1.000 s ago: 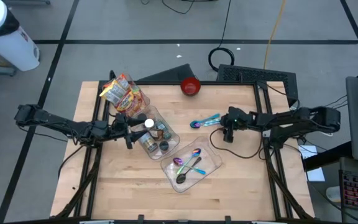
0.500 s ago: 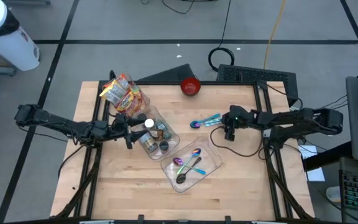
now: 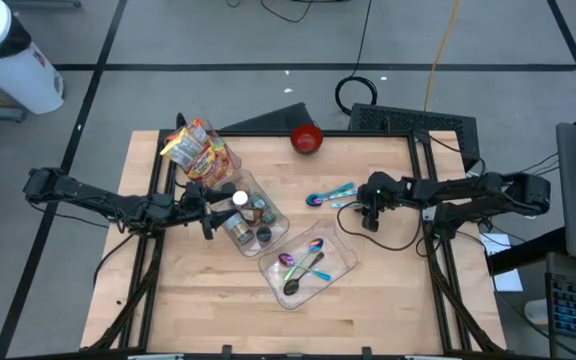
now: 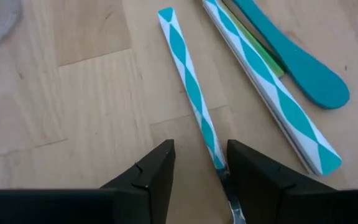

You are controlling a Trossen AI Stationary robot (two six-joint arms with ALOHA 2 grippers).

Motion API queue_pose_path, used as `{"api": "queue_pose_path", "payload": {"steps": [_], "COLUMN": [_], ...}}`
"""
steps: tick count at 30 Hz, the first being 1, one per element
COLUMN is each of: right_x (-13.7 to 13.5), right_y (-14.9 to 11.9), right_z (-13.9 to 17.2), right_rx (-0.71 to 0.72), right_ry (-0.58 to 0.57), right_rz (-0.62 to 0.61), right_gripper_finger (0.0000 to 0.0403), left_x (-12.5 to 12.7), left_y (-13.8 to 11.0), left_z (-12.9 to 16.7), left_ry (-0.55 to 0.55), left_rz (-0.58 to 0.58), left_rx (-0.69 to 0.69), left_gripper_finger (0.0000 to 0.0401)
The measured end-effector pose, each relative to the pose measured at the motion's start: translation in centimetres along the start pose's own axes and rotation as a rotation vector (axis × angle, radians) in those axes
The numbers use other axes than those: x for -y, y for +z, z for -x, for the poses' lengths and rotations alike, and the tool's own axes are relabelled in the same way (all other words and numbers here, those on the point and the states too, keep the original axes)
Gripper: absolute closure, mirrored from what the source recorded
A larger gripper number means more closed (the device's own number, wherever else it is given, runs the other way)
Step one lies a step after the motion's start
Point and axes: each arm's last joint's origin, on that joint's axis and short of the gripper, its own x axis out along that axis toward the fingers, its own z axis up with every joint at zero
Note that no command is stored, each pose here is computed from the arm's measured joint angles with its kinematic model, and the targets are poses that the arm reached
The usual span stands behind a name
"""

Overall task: Pick & Place Food Item
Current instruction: Put the bottom blue and white spoon into the bottom transparent bin

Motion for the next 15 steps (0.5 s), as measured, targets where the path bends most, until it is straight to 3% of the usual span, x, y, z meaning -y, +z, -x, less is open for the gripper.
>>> {"api": "queue_pose_path", "payload": {"steps": [6,15], "right_x": [-0.1,-0.17], "right_y": [-0.23,-0.71], "right_z": [-0.02,0.0], "right_rx": [-0.021,-0.068], "right_ry": [0.016,0.028], "right_rz": [0.001,-0.048], "right_gripper_finger": [0.0295,0.0391], "left_x": [0.0,0.0], "left_y": [0.01,0.0], "left_z": [0.0,0.0], "left_ry": [0.0,0.0], "left_rz": [0.0,0.0], "left_rx": [0.0,0.0], "left_gripper_finger": [0.0089,0.0089]}}
